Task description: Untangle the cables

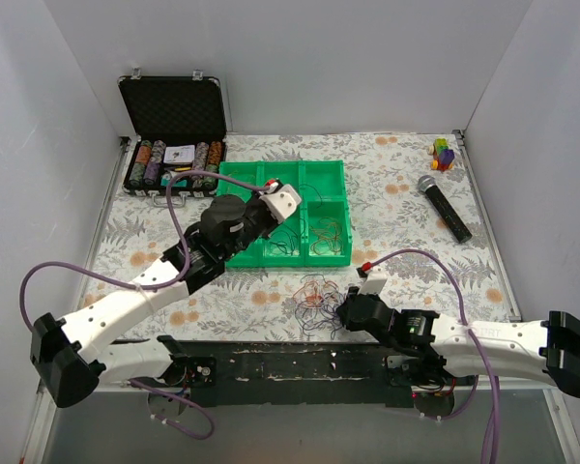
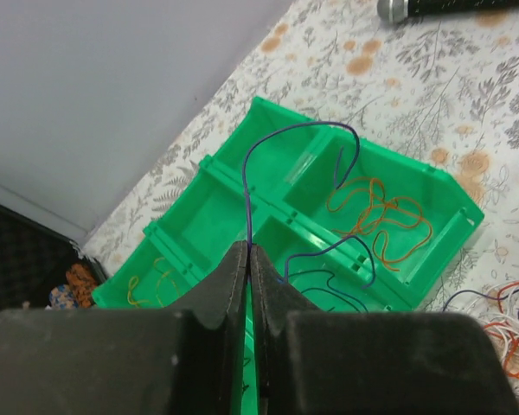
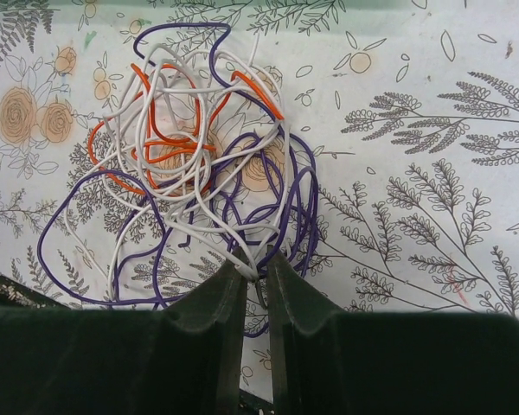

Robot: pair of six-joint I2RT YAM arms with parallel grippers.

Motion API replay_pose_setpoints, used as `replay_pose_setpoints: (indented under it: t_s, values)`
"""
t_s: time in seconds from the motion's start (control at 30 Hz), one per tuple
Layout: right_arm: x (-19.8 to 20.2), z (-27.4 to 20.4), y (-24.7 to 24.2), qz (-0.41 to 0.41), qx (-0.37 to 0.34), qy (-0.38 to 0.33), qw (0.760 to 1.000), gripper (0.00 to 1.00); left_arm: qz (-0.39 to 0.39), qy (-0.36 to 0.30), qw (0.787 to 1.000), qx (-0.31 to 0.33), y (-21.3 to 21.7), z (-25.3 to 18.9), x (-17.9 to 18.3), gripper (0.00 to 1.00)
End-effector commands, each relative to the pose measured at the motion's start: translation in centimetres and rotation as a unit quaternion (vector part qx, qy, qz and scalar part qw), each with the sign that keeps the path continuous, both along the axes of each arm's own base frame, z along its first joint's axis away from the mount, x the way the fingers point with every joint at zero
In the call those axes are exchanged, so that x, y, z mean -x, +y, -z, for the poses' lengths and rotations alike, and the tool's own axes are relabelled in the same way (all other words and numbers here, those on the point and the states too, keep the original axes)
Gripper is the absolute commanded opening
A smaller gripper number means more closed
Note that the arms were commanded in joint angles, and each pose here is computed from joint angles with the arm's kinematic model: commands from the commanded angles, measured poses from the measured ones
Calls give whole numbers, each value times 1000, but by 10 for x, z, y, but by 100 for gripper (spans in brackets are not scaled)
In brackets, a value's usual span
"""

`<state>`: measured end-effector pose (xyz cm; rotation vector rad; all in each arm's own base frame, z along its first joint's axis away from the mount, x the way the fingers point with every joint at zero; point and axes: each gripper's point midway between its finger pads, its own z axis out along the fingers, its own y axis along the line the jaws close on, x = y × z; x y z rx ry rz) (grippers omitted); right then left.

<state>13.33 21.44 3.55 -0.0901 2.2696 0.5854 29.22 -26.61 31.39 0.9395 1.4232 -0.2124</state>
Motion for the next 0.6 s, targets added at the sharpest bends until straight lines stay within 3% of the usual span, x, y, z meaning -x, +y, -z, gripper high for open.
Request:
replay_pose_setpoints:
  t_s: [0.0,0.2,0.57]
  values:
    - [-5,-14,5,12,-21,-12,1000,22,-52,-12,998,34,9,5,-20,0]
    - [-4,-14,1,15,-21,-11,1000,22,-123,41,991,-14,25,61,-44,0]
    - [-3,-13,-2,20,-25,-11,999,22,-144,87,986,-16,38,94,-45,0]
